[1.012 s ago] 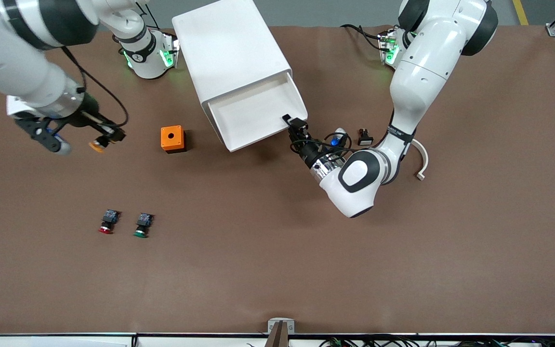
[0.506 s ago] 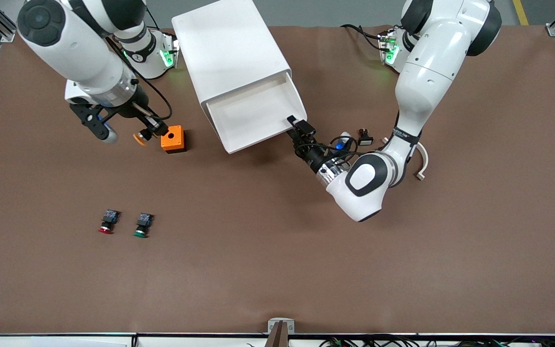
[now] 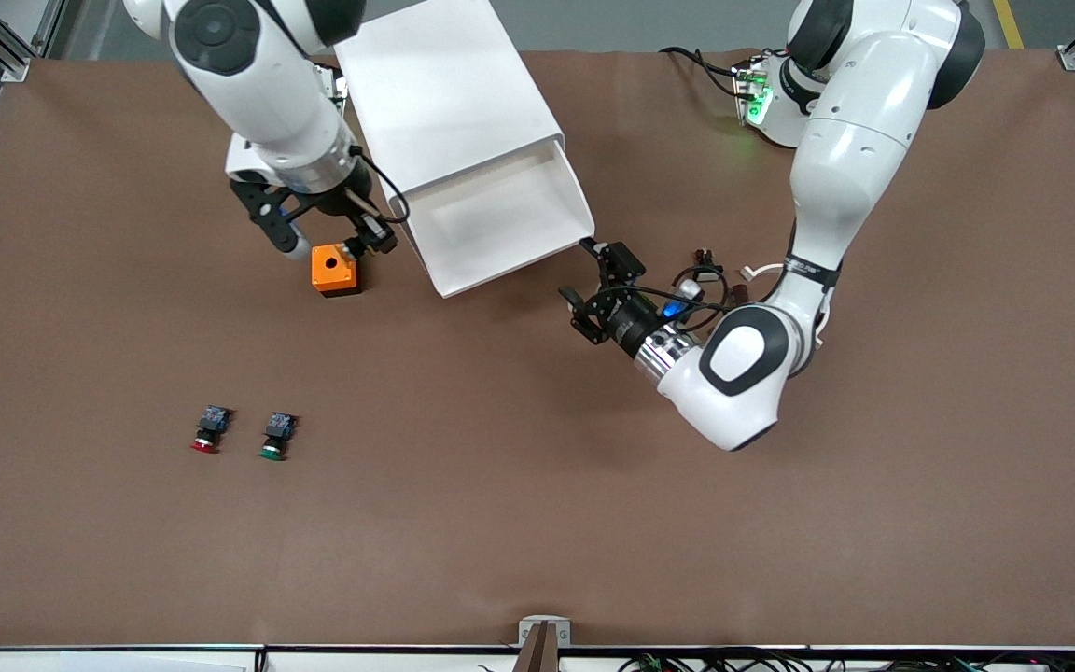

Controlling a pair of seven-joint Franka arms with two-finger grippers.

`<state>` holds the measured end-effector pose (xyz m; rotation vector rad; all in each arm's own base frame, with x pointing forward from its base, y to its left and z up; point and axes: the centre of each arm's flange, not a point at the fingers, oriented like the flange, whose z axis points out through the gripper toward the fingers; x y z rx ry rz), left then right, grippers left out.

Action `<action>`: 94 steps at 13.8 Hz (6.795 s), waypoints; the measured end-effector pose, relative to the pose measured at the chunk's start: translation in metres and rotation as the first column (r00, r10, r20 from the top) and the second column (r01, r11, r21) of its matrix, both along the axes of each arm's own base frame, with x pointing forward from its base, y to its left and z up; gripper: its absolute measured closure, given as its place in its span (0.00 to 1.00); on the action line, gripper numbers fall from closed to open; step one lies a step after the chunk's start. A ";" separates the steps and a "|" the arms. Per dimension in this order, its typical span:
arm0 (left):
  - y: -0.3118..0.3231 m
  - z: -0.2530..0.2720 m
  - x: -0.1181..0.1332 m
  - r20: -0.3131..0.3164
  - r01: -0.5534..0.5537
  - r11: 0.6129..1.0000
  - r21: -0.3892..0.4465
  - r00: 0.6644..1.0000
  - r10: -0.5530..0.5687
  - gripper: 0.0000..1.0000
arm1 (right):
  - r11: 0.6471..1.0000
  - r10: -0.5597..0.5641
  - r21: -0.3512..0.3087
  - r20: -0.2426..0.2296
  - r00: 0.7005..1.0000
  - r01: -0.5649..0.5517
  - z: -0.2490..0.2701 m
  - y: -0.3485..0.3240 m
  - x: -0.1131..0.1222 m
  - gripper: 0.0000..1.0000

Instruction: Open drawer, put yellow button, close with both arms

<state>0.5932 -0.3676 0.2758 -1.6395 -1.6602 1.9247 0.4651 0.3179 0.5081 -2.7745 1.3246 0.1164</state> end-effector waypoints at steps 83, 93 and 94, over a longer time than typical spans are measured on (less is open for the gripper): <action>-0.230 0.061 -0.193 0.781 0.569 0.787 0.237 0.371 -0.503 0.00 | 0.639 0.769 0.089 -0.112 0.630 -0.764 0.065 -0.338 0.123 0.00; -0.054 0.193 -0.065 0.814 0.588 0.702 0.400 0.124 -0.567 0.00 | 0.644 0.764 0.043 -0.079 0.640 -0.764 0.100 -0.342 0.122 0.00; -0.027 0.207 -0.058 0.804 0.612 0.675 0.411 0.105 -0.585 0.00 | 0.646 0.763 0.054 -0.088 0.641 -0.762 0.104 -0.343 0.118 0.00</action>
